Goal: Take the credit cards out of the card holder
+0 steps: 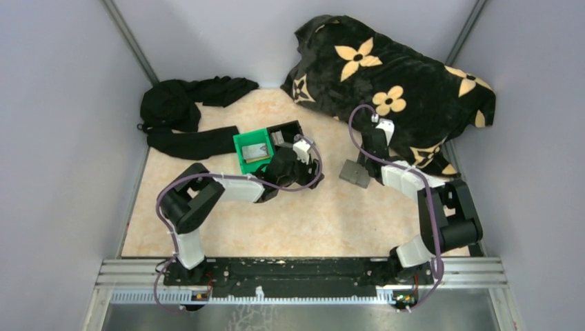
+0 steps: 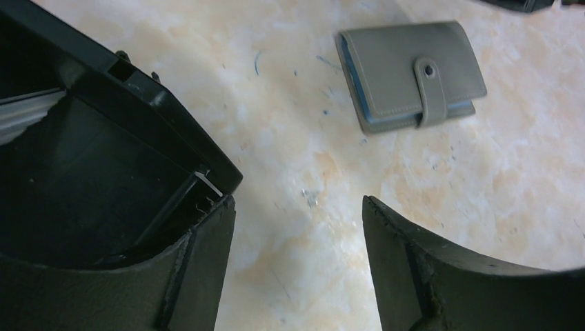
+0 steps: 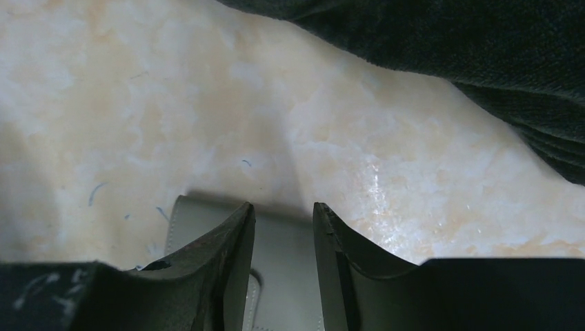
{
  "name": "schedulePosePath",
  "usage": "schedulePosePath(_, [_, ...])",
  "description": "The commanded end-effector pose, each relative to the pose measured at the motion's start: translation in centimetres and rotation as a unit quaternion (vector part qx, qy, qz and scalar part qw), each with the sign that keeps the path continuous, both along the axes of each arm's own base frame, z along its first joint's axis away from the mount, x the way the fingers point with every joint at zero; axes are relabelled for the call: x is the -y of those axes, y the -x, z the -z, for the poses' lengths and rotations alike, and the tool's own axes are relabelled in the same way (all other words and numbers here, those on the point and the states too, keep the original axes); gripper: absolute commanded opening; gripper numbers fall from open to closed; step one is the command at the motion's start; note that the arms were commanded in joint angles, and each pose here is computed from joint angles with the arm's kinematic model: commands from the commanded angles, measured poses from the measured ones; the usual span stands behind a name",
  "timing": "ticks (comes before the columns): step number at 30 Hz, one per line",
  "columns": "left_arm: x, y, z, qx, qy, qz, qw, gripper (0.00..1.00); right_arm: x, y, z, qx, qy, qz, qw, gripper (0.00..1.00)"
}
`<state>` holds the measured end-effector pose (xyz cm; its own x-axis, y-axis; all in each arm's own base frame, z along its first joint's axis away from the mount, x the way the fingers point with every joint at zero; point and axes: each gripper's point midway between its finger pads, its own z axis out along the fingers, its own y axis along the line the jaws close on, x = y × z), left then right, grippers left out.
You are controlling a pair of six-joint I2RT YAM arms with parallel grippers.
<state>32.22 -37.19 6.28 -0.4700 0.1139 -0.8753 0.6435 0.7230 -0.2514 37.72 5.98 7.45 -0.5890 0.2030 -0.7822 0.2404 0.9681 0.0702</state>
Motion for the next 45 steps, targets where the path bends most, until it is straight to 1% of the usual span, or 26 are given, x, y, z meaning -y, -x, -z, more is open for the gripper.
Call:
schedulePosePath(1, [0.0, -2.9, -1.1, 0.03, -0.004, -0.03, 0.999, 0.75, 1.5, -1.3, 0.0, 0.008, 0.012, 0.032, 0.999, 0.38])
schedulePosePath(4, [0.2, -3.0, -2.2, 0.03, 0.019, -0.035, 0.999, 0.74, 1.6, -1.7, 0.7, -0.01, 0.009, 0.034, 0.999, 0.38])
schedulePosePath(7, [0.6, -2.2, -3.3, 0.028, 0.042, -0.017, 0.999, 0.76, 1.4, -1.9, 1.2, -0.029, 0.008, 0.028, 0.999, 0.38])
schedulePosePath(11, [0.7, -0.7, -4.8, 0.021, 0.069, 0.003, 0.997, 0.77, -0.1, -1.2, 2.7, -0.062, -0.018, -0.004, 0.998, 0.34])
schedulePosePath(13, [0.8, -0.4, -5.3, 0.019, 0.071, 0.01, 0.997, 0.78, -1.4, -0.3, 3.5, -0.079, -0.043, -0.032, 0.995, 0.31])
schedulePosePath(15, [0.9, -0.2, -5.5, 0.016, 0.07, 0.014, 0.997, 0.78, -2.8, 1.1, 4.1, -0.09, -0.065, -0.059, 0.992, 0.25])
schedulePosePath(18, [0.7, -0.1, -6.0, 0.016, 0.078, 0.009, 0.997, 0.78, -4.9, 4.0, 4.2, -0.098, -0.067, -0.108, 0.987, 0.24])
schedulePosePath(21, [0.2, 0.2, -6.1, 0.02, 0.085, 0.002, 0.996, 0.78, -7.3, 6.3, 1.8, -0.071, -0.062, -0.167, 0.981, 0.24])
schedulePosePath(23, [0.0, 0.3, -5.8, 0.019, 0.084, 0.002, 0.996, 0.78, -8.5, 7.1, 0.1, -0.045, -0.088, -0.19, 0.977, 0.24])
schedulePosePath(25, [0.1, 0.4, -5.1, 0.015, 0.081, 0.004, 0.997, 0.78, -8.4, 7.0, -1.4, -0.017, -0.098, -0.183, 0.978, 0.24])
schedulePosePath(27, [0.4, 0.4, -4.5, 0.007, 0.078, 0.01, 0.997, 0.78, -7.5, 6.8, -2.4, 0.001, -0.097, -0.151, 0.984, 0.24])
schedulePosePath(29, [1.1, 0.4, -3.9, 0.0, 0.077, 0.022, 0.997, 0.78, -6.9, 6.8, -3.0, 0.01, -0.093, -0.137, 0.986, 0.23])
schedulePosePath(30, [1.3, 0.4, -3.1, -0.006, 0.069, 0.027, 0.997, 0.77, -6.9, 6.9, -3.3, 0.011, -0.095, -0.134, 0.986, 0.22])
schedulePosePath(32, [1.8, 0.2, -1.9, -0.019, 0.059, 0.032, 0.998, 0.76, -7.6, 7.4, -3.3, 0.002, -0.103, -0.158, 0.982, 0.22])
schedulePosePath(34, [2.1, 0.1, -1.2, -0.031, 0.055, 0.032, 0.997, 0.73, -7.7, 8.0, -2.9, -0.018, -0.098, -0.175, 0.98, 0.19])
schedulePosePath(35, [2.1, 0.2, -0.6, -0.04, 0.052, 0.029, 0.997, 0.72, -7.7, 8.4, -2.5, -0.028, -0.095, -0.178, 0.979, 0.12])
schedulePosePath(36, [1.9, 0.1, -0.2, -0.046, 0.047, 0.018, 0.998, 0.7, -7.5, 8.8, -2.3, -0.034, -0.092, -0.179, 0.979, 0.01])
schedulePosePath(38, [2.0, 0.1, 0.6, -0.054, 0.03, 0.012, 0.998, 0.62, -7.4, 9.7, -1.8, -0.04, -0.096, -0.187, 0.977, 0.0])
schedulePosePath(40, [2.1, 0.1, 1.2, -0.055, 0.013, 0.013, 0.998, 0.39, -7.7, 10.5, -1.6, -0.043, -0.11, -0.193, 0.974, 0.0])
schedulePosePath(41, [2.3, 0.3, 1.4, -0.055, 0.006, 0.017, 0.998, 0.31, -7.8, 10.9, -1.5, -0.046, -0.117, -0.193, 0.973, 0.0])
schedulePosePath(42, [2.5, 0.4, 1.6, -0.057, 0.003, 0.021, 0.998, 0.29, -7.8, 11.3, -1.5, -0.047, -0.129, -0.189, 0.972, 0.0])
schedulePosePath(44, [3.2, 1.0, 1.7, -0.063, 0.005, 0.039, 0.997, 0.29, -8.1, 12.4, -1.3, -0.051, -0.155, -0.183, 0.97, 0.0])
schedulePosePath(45, [3.5, 1.3, 1.9, -0.069, 0.006, 0.049, 0.996, 0.26, -8.3, 12.8, -1.2, -0.052, -0.17, -0.181, 0.967, 0.0])
